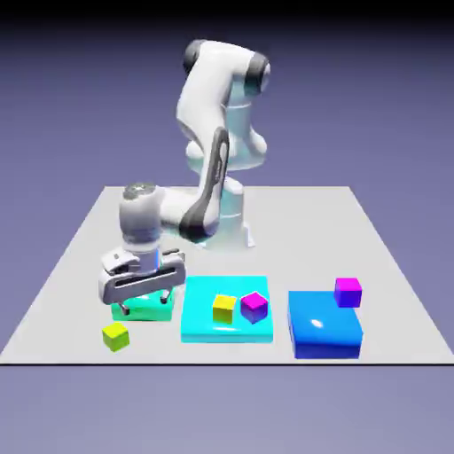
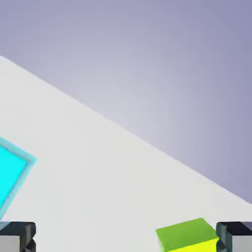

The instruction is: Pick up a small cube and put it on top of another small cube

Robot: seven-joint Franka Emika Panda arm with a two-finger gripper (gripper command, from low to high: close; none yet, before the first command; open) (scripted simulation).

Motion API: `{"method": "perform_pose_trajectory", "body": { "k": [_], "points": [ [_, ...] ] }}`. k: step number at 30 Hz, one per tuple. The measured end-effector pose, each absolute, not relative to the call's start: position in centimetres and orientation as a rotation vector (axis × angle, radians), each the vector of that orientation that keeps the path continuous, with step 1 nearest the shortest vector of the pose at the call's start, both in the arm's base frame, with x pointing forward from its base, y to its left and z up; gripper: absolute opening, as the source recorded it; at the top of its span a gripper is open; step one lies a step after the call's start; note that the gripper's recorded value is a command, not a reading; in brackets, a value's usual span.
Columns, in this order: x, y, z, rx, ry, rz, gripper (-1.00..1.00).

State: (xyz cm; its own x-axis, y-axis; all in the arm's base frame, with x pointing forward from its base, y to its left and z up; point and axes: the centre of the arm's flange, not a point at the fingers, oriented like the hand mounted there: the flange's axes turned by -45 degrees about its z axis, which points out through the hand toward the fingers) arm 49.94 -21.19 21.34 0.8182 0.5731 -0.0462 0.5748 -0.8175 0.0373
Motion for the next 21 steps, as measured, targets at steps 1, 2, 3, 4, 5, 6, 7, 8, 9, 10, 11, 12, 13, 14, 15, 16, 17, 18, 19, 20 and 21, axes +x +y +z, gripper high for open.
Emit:
{"method": "perform_pose_trajectory", "body": {
  "k": [1,2,3,4,5,6,7,8,9,10,11,12,13,14,15,16,17,18,19,20,21],
  "points": [
    [50.0,-22.0,20.8,2.932,0.968,-0.088,0.00],
    [50.0,-22.8,20.3,2.915,1.006,-0.125,0.00],
    [50.1,-23.6,19.8,2.896,1.044,-0.162,0.00],
    [50.1,-24.3,19.4,2.876,1.082,-0.198,0.00],
    [50.2,-25.1,19.1,2.855,1.121,-0.233,0.00],
    [50.2,-25.6,18.9,2.837,1.151,-0.260,0.00],
    [50.2,-25.6,18.9,2.837,1.151,-0.260,0.00],
    [50.2,-25.8,17.1,2.835,1.153,-0.260,0.00],
    [50.1,-26.0,15.3,2.834,1.153,-0.260,0.00],
    [49.8,-26.1,13.4,2.835,1.152,-0.260,0.00],
    [49.6,-26.3,11.9,2.837,1.151,-0.260,-1.00],
    [49.6,-26.3,11.9,2.837,1.151,-0.260,-1.00],
    [49.6,-26.3,11.9,2.838,1.151,-0.260,-1.00],
    [49.9,-26.1,13.8,2.835,1.153,-0.260,-1.00],
    [50.1,-25.9,15.7,2.835,1.153,-0.261,-1.00],
    [50.2,-25.8,17.5,2.836,1.153,-0.261,-1.00],
    [50.3,-25.2,18.8,2.842,1.155,-0.261,-1.00],
    [50.6,-23.2,18.9,2.857,1.174,-0.260,-1.00],
    [50.8,-21.3,19.0,2.870,1.193,-0.261,-1.00],
    [51.0,-19.3,19.3,2.879,1.214,-0.263,-1.00],
    [51.2,-17.3,19.5,2.885,1.236,-0.266,-1.00]
  ]
}}
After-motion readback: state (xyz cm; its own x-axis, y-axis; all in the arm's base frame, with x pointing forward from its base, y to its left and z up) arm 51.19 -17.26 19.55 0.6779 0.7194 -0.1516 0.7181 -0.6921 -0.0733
